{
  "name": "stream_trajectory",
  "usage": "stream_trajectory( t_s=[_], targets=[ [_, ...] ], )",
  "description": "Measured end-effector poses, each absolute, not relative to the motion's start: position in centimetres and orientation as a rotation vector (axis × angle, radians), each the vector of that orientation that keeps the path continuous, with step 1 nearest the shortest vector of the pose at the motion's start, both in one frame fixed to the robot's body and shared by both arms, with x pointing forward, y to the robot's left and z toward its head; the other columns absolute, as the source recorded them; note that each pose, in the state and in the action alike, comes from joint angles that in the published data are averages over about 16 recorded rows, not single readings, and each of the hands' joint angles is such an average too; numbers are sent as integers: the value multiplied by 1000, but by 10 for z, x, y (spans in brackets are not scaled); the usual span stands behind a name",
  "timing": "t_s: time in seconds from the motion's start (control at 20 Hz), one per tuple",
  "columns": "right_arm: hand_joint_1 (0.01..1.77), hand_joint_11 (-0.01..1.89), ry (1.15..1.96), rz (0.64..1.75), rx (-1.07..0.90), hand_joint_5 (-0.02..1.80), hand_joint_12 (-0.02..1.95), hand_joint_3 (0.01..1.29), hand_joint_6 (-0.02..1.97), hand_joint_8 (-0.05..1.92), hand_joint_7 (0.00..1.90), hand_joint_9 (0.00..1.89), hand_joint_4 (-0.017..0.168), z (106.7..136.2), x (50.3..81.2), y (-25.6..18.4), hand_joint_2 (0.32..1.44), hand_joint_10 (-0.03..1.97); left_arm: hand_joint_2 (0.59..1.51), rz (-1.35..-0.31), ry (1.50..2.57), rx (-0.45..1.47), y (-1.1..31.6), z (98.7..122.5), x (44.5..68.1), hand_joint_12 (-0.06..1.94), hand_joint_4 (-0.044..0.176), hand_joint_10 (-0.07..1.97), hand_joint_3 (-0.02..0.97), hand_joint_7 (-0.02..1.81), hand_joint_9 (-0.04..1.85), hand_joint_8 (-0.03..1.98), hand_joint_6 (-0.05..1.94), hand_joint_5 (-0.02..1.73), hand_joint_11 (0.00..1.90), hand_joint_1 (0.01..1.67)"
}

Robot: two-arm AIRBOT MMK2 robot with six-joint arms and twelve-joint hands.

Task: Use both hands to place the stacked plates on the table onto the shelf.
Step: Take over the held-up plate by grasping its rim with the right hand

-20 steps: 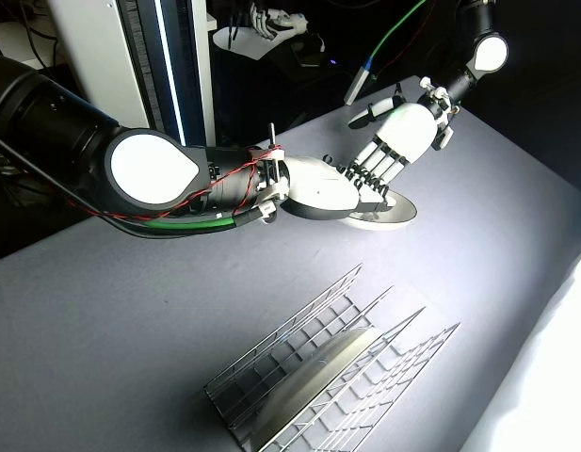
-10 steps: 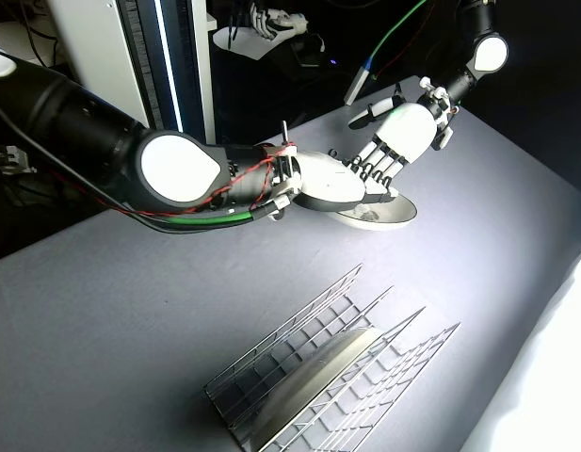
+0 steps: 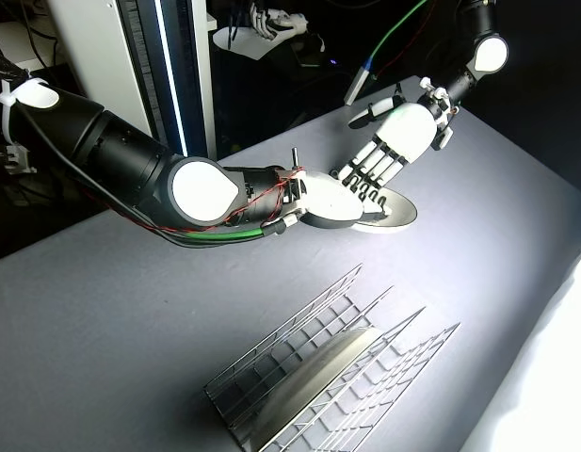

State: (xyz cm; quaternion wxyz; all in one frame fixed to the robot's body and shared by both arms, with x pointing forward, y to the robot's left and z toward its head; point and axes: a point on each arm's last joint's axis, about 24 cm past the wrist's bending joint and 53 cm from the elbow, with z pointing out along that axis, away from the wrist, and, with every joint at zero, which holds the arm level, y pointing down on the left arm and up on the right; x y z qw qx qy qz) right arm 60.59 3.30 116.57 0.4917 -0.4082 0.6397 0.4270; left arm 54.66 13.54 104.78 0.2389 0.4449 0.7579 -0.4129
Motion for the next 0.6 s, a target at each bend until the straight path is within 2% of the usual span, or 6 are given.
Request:
stream_trajectory(
  t_s=[0.6],
  targets=[
    [878, 11, 1511, 1038, -986, 19, -4, 15, 32, 14, 13, 21, 9, 1185, 607, 33, 785, 15, 1108, -1141, 2059, 1210, 135, 1055, 551, 0, 10, 1, 19, -12, 17, -11, 17, 14, 14, 17]
  ],
)
